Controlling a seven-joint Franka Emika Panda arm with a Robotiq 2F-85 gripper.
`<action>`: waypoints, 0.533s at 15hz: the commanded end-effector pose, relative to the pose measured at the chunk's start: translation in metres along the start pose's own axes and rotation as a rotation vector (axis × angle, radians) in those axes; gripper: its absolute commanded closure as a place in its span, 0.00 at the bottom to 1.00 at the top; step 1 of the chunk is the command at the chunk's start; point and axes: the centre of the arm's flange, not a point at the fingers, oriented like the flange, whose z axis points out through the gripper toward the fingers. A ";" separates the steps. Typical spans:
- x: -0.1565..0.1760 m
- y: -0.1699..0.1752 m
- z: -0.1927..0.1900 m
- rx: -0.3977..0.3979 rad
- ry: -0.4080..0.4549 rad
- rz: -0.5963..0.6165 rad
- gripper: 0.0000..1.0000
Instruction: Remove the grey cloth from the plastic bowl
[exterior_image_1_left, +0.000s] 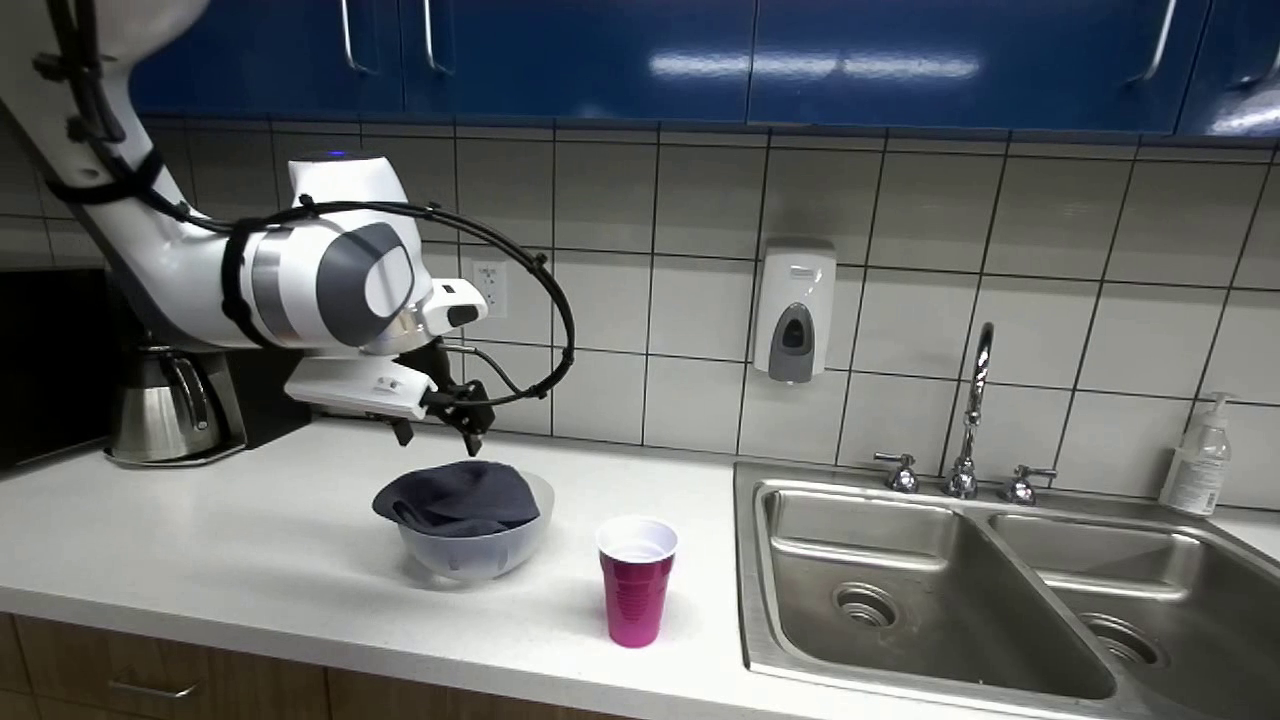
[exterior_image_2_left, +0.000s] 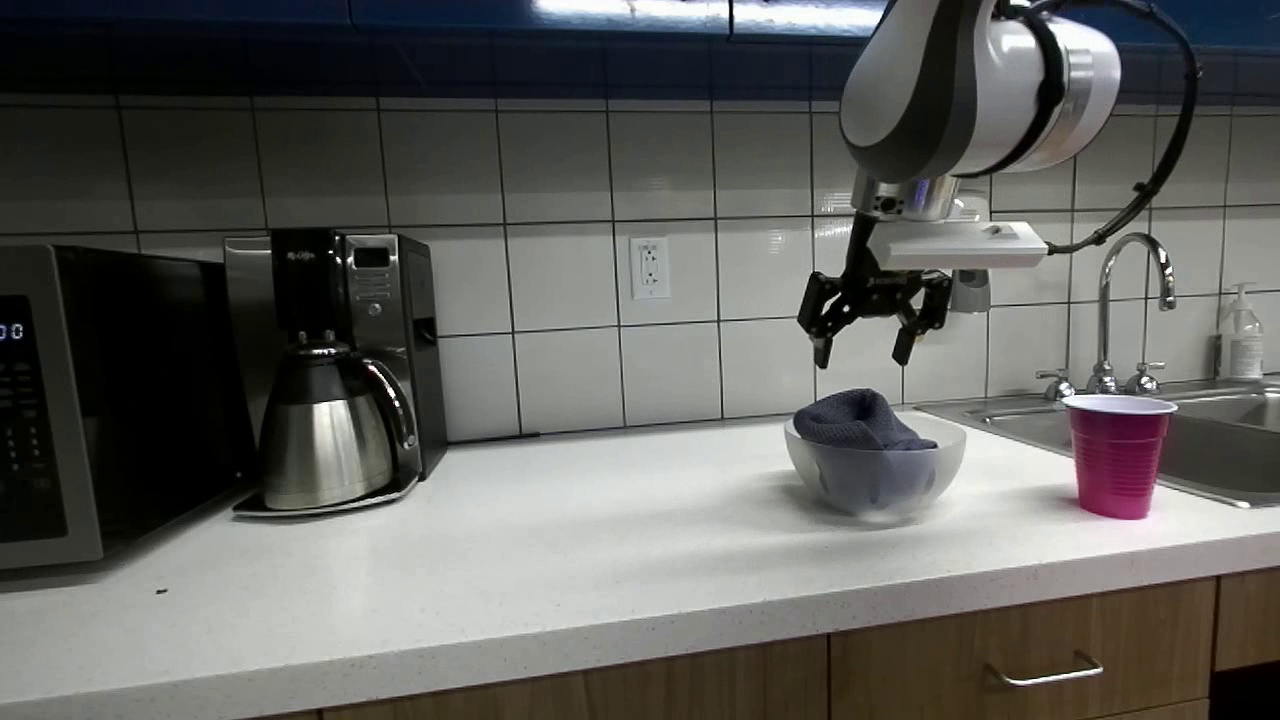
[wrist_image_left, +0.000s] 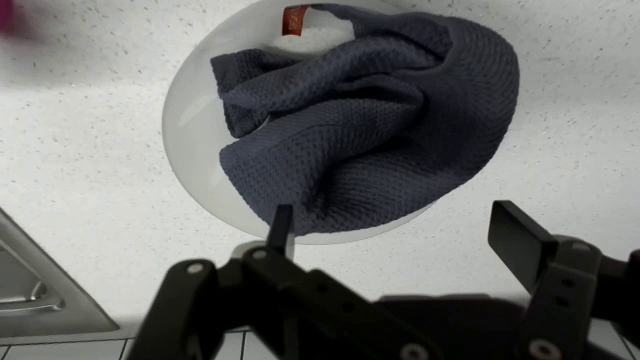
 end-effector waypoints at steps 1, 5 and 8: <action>0.018 0.009 0.025 -0.015 0.028 0.005 0.00; 0.022 0.017 0.048 -0.018 0.017 0.016 0.00; 0.022 0.023 0.064 -0.019 -0.003 0.026 0.00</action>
